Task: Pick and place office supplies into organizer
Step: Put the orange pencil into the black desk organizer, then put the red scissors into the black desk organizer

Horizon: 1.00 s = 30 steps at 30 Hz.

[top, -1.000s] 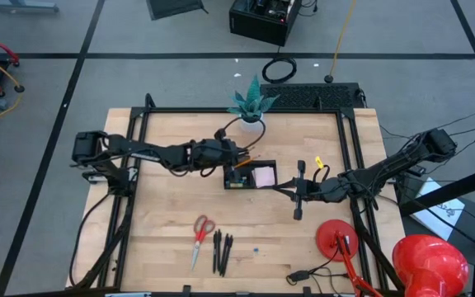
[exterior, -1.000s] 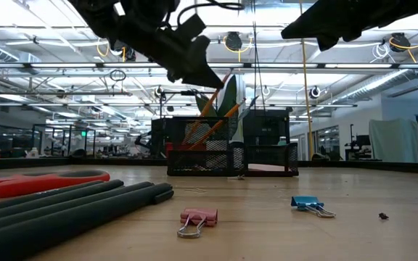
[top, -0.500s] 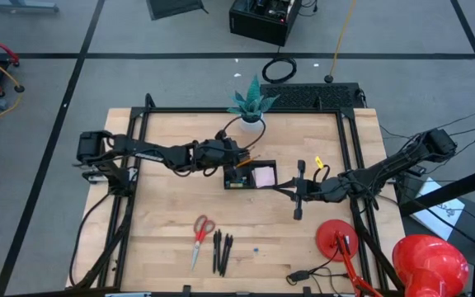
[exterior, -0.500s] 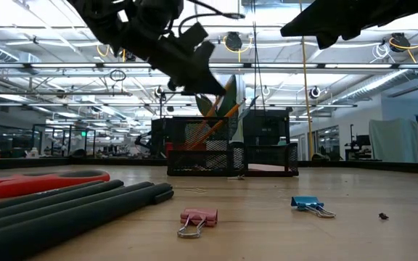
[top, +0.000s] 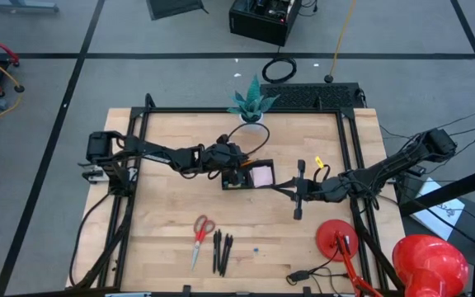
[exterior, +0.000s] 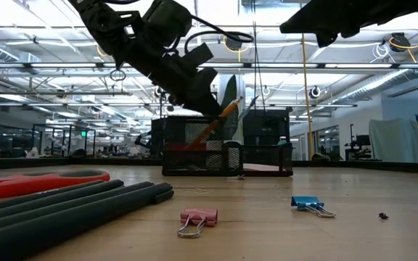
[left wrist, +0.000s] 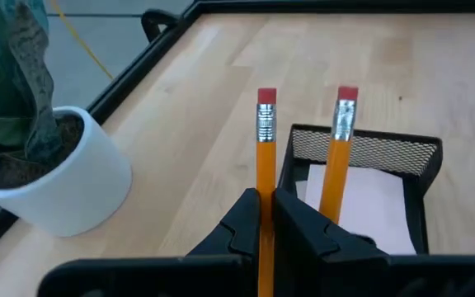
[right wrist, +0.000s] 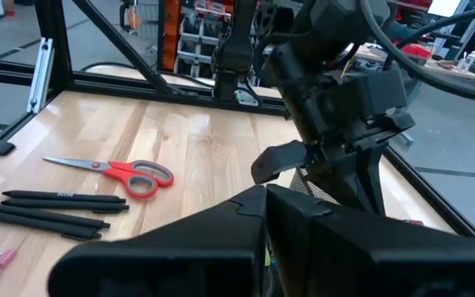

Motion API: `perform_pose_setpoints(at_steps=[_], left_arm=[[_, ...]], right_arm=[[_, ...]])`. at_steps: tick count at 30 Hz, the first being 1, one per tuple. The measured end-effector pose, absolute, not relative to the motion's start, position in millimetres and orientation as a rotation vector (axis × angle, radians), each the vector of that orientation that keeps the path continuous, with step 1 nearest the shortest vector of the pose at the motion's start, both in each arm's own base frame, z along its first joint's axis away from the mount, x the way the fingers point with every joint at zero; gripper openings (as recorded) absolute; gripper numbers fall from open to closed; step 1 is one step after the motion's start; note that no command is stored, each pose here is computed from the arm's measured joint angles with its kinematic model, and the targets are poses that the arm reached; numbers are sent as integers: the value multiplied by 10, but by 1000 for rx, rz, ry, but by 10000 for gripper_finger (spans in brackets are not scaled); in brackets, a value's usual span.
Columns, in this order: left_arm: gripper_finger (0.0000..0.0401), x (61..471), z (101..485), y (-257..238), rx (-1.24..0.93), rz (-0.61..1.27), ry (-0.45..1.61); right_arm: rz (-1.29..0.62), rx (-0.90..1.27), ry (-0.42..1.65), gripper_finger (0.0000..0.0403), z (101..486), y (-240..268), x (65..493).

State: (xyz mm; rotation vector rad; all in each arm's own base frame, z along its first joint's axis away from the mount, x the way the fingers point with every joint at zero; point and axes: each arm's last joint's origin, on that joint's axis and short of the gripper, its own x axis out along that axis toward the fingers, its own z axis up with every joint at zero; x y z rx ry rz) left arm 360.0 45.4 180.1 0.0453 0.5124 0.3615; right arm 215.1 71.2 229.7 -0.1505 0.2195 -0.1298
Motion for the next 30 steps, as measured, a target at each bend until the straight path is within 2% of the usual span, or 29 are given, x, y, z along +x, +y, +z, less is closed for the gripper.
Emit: perform_pose_setpoints(at_steps=[12,24,30], left_arm=[[33,3597,1795,437,64,305,528],[116,3598,1798,437,114,307,533],[128,3591,1896,437,163,300,492]], right_arm=[[-130,-150,219,4,2297,712,2151],[-130,-150,219,4,2297,712,2151],[-130,-151,219,4,2297,712,2151]])
